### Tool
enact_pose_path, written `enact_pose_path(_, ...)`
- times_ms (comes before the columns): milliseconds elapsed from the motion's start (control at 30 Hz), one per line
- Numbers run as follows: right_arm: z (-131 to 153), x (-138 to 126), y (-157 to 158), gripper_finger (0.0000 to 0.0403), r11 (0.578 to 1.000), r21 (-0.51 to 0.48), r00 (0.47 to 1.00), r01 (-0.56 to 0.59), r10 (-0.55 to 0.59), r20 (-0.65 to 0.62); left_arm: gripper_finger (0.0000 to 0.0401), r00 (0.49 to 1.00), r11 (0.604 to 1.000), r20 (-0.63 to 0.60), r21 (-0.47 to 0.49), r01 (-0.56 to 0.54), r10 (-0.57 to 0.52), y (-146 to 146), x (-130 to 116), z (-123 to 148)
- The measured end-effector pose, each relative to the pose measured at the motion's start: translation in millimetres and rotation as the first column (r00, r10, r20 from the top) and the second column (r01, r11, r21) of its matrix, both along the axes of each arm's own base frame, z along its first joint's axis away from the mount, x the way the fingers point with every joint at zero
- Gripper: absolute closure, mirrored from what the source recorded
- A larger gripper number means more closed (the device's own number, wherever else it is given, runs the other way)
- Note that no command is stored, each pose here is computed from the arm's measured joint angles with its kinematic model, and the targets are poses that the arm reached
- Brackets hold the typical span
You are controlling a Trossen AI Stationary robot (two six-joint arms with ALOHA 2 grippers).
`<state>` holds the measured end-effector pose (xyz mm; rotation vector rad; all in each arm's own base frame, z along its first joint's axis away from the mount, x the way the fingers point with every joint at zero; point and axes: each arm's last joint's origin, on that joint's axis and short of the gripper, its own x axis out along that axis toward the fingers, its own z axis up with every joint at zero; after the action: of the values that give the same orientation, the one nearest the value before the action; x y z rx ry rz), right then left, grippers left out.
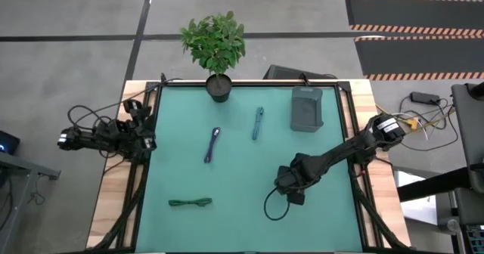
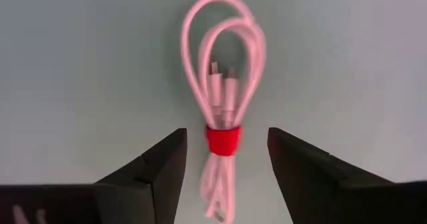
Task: Pick and place USB-C Cables
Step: Put the white charger cable into the black bin
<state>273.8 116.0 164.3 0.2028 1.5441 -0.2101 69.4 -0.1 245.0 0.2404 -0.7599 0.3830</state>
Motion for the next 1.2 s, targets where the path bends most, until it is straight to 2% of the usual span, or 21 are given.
enact_pose_path(133, -12.4, -3.8, -1.2, 0.0202, 0.999, 0.022, 0.999, 0.048, -0.048, 0.013, 0.0283, 1.0, 1.0, 0.0, 0.0, 0.0, 0.0, 0.0, 0.0, 0.0)
enact_pose_path(367, -25.2, -11.1, -5.1, 0.0213, 0.996, 0.0, 0.996, 0.084, -0.084, 0.022, 0.0283, 1.0, 1.0, 0.0, 0.0, 0.0, 0.0, 0.0, 0.0, 0.0)
enact_pose_path(500, -30.3, -12.8, -5.7, 0.0247, 0.996, 0.012, 0.996, 0.085, -0.085, 0.04, 0.0283, 1.0, 1.0, 0.0, 0.0, 0.0, 0.0, 0.0, 0.0, 0.0)
enact_pose_path(733, -31.6, -12.6, -5.3, 0.0338, 0.996, 0.017, 0.995, 0.082, -0.083, 0.048, 0.0283, 1.0, 1.0, 0.003, 0.0, 0.0, 0.0, 0.0, -0.3, 0.6)
enact_pose_path(833, -31.1, -12.4, -5.4, 0.0366, 0.999, 0.012, 0.998, 0.029, -0.03, 0.054, 0.0283, 1.0, 1.0, 0.003, 0.0, 0.0, 0.0, 0.1, -0.3, 0.5)
enact_pose_path(933, -28.2, -12.9, -5.8, 0.0368, 0.997, 0.007, 0.995, -0.08, 0.079, 0.067, 0.0283, 1.0, 1.0, 0.026, -0.004, 0.0, 0.0, 0.3, -1.9, 2.0)
enact_pose_path(1033, -22.1, -12.8, -10.4, 0.0368, 0.986, -0.006, 0.981, -0.166, 0.166, 0.096, 0.0283, 0.995, 1.0, 0.1, -0.015, 0.001, 0.001, 1.1, -7.6, 7.1)
enact_pose_path(1200, -3.0, -13.0, -17.7, 0.0368, 0.976, -0.083, 0.959, -0.201, 0.213, 0.186, 0.0283, 0.986, 1.0, 0.167, -0.025, 0.003, 0.001, 1.9, -13.0, 10.6)
